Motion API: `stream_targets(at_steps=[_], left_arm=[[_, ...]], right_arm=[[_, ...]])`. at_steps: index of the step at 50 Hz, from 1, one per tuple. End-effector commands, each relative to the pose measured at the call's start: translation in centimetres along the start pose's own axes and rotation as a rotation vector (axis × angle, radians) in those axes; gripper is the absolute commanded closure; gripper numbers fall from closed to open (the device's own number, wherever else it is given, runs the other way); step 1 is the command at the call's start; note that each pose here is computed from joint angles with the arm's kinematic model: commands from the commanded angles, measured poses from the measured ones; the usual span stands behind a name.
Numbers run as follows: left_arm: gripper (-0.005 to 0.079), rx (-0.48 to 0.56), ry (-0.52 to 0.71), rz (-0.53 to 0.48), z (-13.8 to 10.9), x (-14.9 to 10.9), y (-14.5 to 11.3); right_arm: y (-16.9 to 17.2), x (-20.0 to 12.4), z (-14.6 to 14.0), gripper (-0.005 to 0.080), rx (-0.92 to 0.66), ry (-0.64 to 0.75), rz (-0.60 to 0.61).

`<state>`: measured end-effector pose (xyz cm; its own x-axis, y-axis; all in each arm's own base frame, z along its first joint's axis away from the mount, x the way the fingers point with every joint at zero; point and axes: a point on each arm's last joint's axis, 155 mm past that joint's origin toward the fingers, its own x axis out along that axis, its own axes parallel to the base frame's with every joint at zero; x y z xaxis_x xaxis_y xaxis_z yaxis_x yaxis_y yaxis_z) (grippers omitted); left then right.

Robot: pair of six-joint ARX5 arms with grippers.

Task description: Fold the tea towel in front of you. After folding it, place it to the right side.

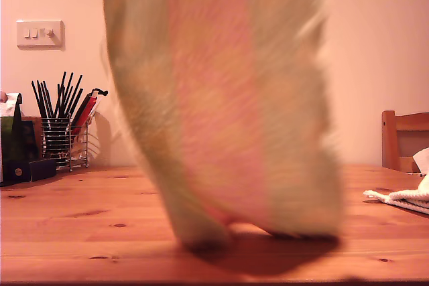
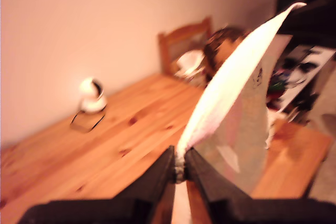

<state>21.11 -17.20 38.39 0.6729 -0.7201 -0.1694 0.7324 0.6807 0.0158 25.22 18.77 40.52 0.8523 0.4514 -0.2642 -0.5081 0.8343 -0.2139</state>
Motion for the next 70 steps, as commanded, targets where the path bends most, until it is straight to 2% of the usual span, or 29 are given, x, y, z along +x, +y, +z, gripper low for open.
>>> stream_targets(at_steps=[1, 13, 20, 27, 35, 42, 60, 66, 70], left_arm=[[0.0764, 0.012, -0.009, 0.061, 0.5, -0.7, 1.1], [0.0764, 0.088, -0.084, 0.095, 4.0, -3.1, 0.8], [0.0764, 0.123, -0.065, 0.140, 3.7, -4.3, 1.1], [0.0764, 0.076, -0.034, 0.122, 2.7, -4.8, 0.6], [0.0764, 0.126, -0.142, 0.103, 5.2, -6.8, -0.7], [0.0764, 0.106, -0.176, 0.104, 6.3, -8.6, -1.4], [0.0764, 0.071, -0.031, 0.097, 2.7, -8.2, -1.4], [0.0764, 0.058, 0.068, 0.088, 0.8, -6.4, -0.7], [0.0764, 0.048, 0.130, 0.019, -0.3, -4.6, -1.2]], right_arm=[[-2.9, -0.9, -0.7, 0.0765, 0.009, 0.018, -0.127], [-3.1, -2.7, -0.3, 0.0765, -0.012, 0.005, -0.138], [-3.6, -4.5, 1.0, 0.0765, 0.014, -0.052, -0.140], [-3.1, -5.7, 1.3, 0.0765, 0.043, -0.076, -0.104], [-1.5, -6.5, 2.1, 0.0765, 0.035, -0.100, -0.038], [-1.0, -7.3, 2.7, 0.0765, 0.022, -0.113, -0.023], [-0.2, -7.3, 1.0, 0.0765, -0.008, -0.042, -0.057], [1.9, -5.7, 0.8, 0.0765, -0.061, -0.009, -0.021], [4.2, -4.0, 0.2, 0.0765, -0.133, 0.030, 0.029]])
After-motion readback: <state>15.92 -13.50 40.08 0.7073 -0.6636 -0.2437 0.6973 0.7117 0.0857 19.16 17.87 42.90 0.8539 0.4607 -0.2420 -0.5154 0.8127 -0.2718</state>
